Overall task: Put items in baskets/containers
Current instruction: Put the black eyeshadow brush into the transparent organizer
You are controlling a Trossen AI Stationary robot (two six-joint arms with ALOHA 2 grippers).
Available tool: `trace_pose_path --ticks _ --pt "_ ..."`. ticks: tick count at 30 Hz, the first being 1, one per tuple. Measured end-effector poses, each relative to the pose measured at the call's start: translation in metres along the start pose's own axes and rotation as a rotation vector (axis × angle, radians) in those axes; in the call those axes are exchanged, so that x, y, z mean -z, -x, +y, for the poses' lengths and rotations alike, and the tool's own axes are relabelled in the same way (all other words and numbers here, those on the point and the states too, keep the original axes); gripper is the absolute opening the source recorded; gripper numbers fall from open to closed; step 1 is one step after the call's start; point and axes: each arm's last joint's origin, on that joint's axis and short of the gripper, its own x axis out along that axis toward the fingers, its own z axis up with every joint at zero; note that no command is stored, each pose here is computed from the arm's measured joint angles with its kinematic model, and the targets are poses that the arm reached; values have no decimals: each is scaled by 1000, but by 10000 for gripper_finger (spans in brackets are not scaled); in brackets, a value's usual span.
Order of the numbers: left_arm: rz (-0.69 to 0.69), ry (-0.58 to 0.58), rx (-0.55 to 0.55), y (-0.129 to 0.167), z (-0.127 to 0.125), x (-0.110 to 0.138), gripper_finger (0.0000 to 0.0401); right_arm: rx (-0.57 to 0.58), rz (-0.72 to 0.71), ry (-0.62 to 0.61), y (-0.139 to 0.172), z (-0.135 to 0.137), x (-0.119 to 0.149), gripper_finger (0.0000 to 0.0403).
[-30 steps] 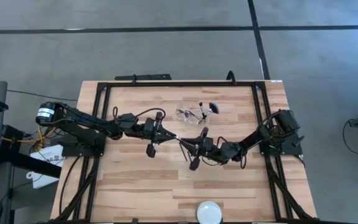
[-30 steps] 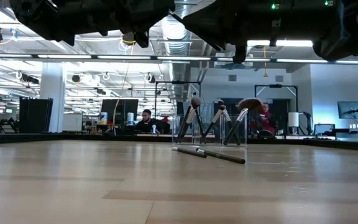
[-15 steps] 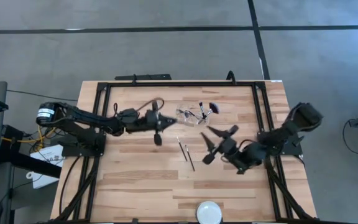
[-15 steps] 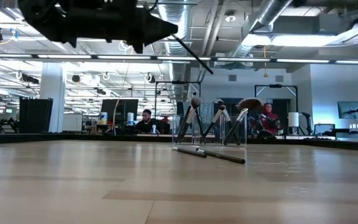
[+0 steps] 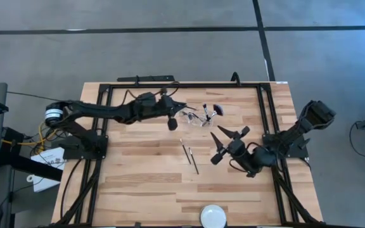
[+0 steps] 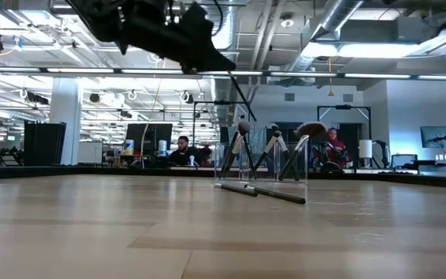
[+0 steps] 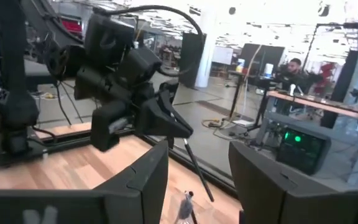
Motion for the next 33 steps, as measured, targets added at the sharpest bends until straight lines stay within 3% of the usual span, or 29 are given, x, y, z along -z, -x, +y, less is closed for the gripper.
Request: trace_pose_path --ticks 6,12,23,26,30,33 --pt "113 -3 12 -24 -1 36 14 31 11 -6 -10 -2 3 162" --pt "123 0 74 -38 -8 53 15 35 8 10 -18 -3 5 162" --pt "86 1 68 -43 -6 46 94 44 4 -44 -30 -5 8 162" --pt "70 2 65 -41 -5 41 115 -37 8 -64 -36 -2 16 162" --pt "23 4 68 -26 -5 22 129 -256 107 -142 -50 5 40 162" --pt "-4 2 87 -3 -7 6 130 -306 194 -187 -62 9 59 162"
